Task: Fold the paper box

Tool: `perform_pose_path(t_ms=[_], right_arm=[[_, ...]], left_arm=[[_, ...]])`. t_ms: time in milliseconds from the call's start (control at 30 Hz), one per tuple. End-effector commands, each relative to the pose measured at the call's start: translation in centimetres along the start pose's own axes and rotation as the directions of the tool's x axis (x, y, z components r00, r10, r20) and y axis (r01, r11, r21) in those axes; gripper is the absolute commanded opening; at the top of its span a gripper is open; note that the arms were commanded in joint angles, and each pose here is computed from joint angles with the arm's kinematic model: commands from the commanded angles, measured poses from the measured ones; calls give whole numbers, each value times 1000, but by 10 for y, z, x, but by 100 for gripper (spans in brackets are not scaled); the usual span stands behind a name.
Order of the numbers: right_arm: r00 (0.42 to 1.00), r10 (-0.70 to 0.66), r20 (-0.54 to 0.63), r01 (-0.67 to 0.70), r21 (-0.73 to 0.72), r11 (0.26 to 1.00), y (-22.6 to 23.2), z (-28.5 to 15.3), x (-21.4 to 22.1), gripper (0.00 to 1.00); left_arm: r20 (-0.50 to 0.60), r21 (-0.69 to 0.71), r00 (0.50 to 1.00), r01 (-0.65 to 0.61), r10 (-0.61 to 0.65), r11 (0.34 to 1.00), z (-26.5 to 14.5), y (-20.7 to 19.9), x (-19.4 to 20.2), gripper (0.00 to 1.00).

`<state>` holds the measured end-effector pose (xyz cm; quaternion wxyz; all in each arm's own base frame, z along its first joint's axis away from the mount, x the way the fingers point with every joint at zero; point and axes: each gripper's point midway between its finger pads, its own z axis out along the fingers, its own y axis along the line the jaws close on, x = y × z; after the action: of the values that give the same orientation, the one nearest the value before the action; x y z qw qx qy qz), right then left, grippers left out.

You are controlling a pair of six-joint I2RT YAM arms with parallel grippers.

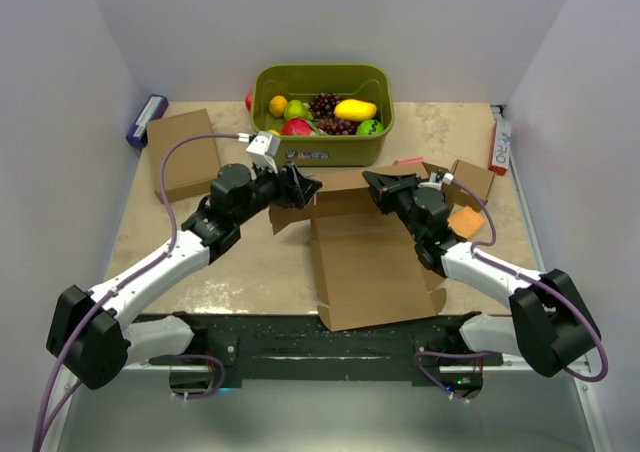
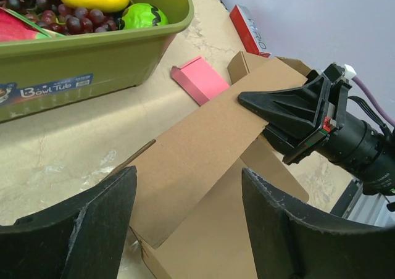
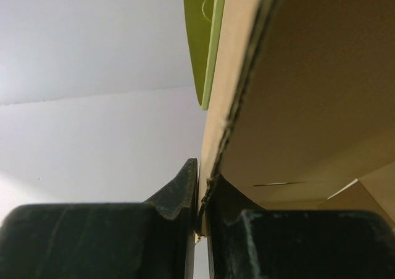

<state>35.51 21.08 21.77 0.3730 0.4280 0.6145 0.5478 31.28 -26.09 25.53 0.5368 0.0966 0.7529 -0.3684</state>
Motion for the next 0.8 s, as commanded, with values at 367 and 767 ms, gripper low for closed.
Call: perform_pose_path(t_ms=[367,767], right_arm=[[1000,2,30,-1,-31,1000,3,3,-5,12],[1000,-1,31,2,-19,1000,-2,5,-5,11]], left_arm=[[-75,3,995,68,-68,998,11,4,43,73],[-41,147,993,111,-107,983,31,-21,44,73]])
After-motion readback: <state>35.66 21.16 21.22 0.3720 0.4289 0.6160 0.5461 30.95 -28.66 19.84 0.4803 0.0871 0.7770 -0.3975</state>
